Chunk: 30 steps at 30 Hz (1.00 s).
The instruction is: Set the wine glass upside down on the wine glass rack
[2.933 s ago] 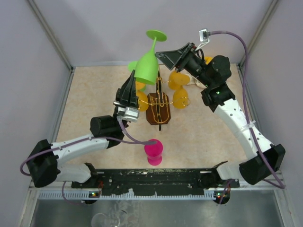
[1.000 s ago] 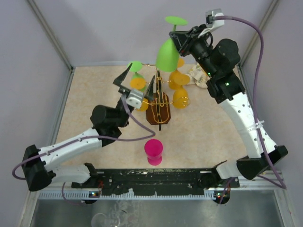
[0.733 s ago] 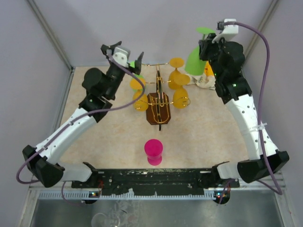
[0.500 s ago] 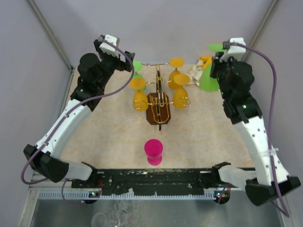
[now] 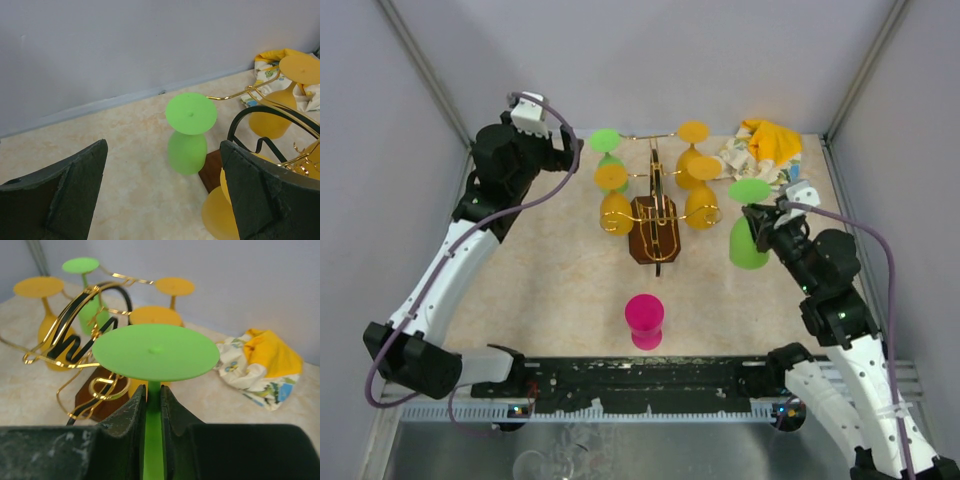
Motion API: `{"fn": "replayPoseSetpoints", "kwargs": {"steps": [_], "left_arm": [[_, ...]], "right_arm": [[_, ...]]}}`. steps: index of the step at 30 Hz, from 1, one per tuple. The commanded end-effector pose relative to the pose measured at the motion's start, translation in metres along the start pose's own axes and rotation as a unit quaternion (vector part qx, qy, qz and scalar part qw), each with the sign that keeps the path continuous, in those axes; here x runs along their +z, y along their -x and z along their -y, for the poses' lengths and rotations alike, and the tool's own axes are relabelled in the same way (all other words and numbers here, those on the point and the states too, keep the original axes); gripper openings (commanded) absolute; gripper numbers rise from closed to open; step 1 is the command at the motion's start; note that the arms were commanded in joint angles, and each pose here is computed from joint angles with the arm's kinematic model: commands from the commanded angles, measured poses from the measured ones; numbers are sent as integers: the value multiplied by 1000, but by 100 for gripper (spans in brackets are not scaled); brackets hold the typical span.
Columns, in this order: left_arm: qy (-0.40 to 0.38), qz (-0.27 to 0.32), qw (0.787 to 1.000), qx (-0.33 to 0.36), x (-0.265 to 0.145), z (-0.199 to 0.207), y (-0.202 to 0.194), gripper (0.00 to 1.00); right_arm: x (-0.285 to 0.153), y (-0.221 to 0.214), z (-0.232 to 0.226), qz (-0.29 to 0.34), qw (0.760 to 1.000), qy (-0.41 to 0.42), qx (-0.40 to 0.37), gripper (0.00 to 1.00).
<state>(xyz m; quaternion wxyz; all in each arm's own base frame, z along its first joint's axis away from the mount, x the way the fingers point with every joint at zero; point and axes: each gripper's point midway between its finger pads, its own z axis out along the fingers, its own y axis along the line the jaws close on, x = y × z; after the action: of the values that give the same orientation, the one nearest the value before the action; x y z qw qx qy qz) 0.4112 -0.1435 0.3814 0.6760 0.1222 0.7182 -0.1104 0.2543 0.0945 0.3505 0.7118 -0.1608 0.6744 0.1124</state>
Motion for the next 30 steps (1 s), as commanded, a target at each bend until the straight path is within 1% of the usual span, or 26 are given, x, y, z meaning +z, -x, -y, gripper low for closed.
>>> {"fn": "replayPoseSetpoints", "kwargs": {"steps": [1, 6, 14, 18, 22, 30], "left_arm": [[-5, 12, 1000, -9, -6, 0, 6, 99], [0, 16, 1000, -10, -7, -3, 5, 99], [5, 16, 1000, -12, -7, -4, 0, 99], [7, 16, 1000, -13, -7, -5, -2, 99], [11, 17, 1000, -12, -8, -7, -3, 99], [13, 16, 1000, -9, -9, -8, -4, 99]], "right_arm": [[-3, 3, -37, 41, 994, 103, -1, 0], [-9, -14, -53, 47, 988, 144, 6, 0], [-19, -30, -65, 63, 984, 168, 24, 0], [-15, -37, -68, 71, 982, 171, 42, 0], [-9, -37, -68, 93, 980, 168, 58, 0], [8, -46, -80, 98, 979, 173, 55, 0]]}}
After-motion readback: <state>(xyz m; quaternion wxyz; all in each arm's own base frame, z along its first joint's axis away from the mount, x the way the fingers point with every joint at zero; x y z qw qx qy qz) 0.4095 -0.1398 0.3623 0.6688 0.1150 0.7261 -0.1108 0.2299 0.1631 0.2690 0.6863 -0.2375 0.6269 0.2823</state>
